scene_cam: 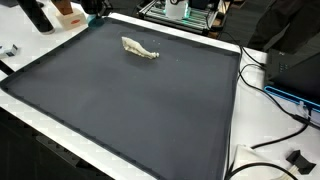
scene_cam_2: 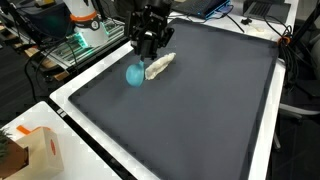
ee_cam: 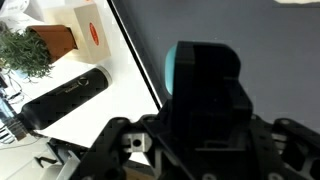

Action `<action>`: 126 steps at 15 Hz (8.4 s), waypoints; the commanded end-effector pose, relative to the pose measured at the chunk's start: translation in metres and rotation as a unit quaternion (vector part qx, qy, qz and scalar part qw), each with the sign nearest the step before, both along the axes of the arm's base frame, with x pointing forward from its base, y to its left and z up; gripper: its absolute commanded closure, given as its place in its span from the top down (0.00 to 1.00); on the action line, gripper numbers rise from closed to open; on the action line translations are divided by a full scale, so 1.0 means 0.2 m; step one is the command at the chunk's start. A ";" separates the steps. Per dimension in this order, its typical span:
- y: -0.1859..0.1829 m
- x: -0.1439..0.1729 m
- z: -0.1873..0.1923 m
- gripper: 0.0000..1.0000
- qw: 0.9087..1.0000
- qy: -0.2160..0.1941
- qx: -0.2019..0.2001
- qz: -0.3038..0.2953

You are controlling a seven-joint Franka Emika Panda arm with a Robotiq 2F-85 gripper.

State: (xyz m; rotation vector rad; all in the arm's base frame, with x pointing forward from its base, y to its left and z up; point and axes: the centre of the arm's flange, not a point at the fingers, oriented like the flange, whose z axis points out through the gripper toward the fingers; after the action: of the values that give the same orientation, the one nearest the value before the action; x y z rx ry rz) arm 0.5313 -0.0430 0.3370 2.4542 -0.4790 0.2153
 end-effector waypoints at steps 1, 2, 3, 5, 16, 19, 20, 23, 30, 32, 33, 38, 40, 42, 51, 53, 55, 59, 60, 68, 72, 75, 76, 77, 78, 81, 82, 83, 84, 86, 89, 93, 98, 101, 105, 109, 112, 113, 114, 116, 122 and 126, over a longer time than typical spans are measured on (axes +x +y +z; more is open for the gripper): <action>0.01 -0.02 -0.13 0.25 0.999 0.009 -0.045 -0.023; 0.02 -0.02 -0.17 0.25 0.998 0.017 -0.050 -0.027; 0.03 -0.03 -0.20 0.25 0.998 0.024 -0.052 -0.030; 0.04 -0.04 -0.25 0.25 0.997 0.041 -0.056 -0.032; 0.18 -0.10 -0.44 0.25 0.991 0.107 -0.074 0.018; 0.22 -0.11 -0.47 0.25 0.989 0.117 -0.075 0.042; 0.23 -0.11 -0.48 0.25 0.988 0.120 -0.077 0.051; 0.27 -0.11 -0.48 0.25 0.986 0.128 -0.081 0.076; 0.36 -0.13 -0.42 0.25 0.978 0.152 -0.068 0.124; 0.38 -0.13 -0.38 0.25 0.975 0.162 -0.057 0.138; 0.38 -0.13 -0.36 0.25 0.974 0.166 -0.056 0.144; 0.40 -0.16 -0.20 0.25 0.965 0.187 -0.040 0.180; 0.41 -0.18 -0.12 0.25 0.961 0.195 -0.025 0.195; 0.41 -0.20 -0.03 0.25 0.958 0.200 -0.003 0.208; 0.35 -0.31 0.42 0.25 0.933 0.175 0.157 0.272; 0.33 -0.33 0.49 0.25 0.926 0.165 0.185 0.284; 0.31 -0.34 0.55 0.25 0.921 0.153 0.208 0.294; 0.30 -0.33 0.64 0.25 0.912 0.133 0.238 0.305; 0.30 -0.33 0.65 0.25 0.912 0.128 0.242 0.306; 0.31 -0.36 0.75 0.25 0.901 0.123 0.264 0.321; 0.32 -0.33 0.73 0.50 0.906 0.121 0.251 0.318; 0.32 -0.33 0.73 0.50 0.906 0.121 0.251 0.318; 0.32 -0.33 0.73 0.25 0.906 0.121 0.251 0.318; 0.28 -0.32 0.67 0.25 0.891 0.120 0.279 0.338; 0.26 -0.31 0.62 0.25 0.875 0.109 0.304 0.361; 0.19 -0.29 0.51 0.25 0.844 0.064 0.351 0.401; 0.16 -0.30 0.46 0.25 0.834 0.045 0.364 0.412; 0.13 -0.30 0.42 0.25 0.824 0.026 0.381 0.418; 0.10 -0.31 0.38 0.25 0.814 0.008 0.397 0.424; 0.04 -0.34 0.28 0.25 0.791 -0.029 0.433 0.430; 0.00 -0.39 0.18 0.25 0.755 -0.084 0.493 0.424; -0.04 -0.45 0.07 0.25 0.716 -0.159 0.563 0.382; -0.10 -0.53 -0.08 0.25 0.679 -0.227 0.639 0.281; -0.14 -0.57 -0.19 0.25 0.683 -0.254 0.653 0.203; -0.17 -0.63 -0.30 0.25 0.692 -0.280 0.652 0.131; -0.18 -0.68 -0.39 0.25 0.711 -0.288 0.639 0.063; -0.19 -0.71 -0.44 0.25 0.720 -0.288 0.631 0.025; -0.19 -0.72 -0.46 0.25 0.719 -0.289 0.631 0.017; -0.19 -0.73 -0.47 0.25 0.718 -0.288 0.634 0.009; -0.19 -0.75 -0.50 0.25 0.715 -0.284 0.639 -0.004; -0.20 -0.77 -0.56 0.25 0.701 -0.313 0.640 -0.032; -0.21 -0.77 -0.61 0.25 0.692 -0.321 0.645 -0.050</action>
State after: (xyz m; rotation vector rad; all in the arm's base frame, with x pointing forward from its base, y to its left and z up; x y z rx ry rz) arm 0.3796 -0.0850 0.2290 3.6600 -1.3870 0.9712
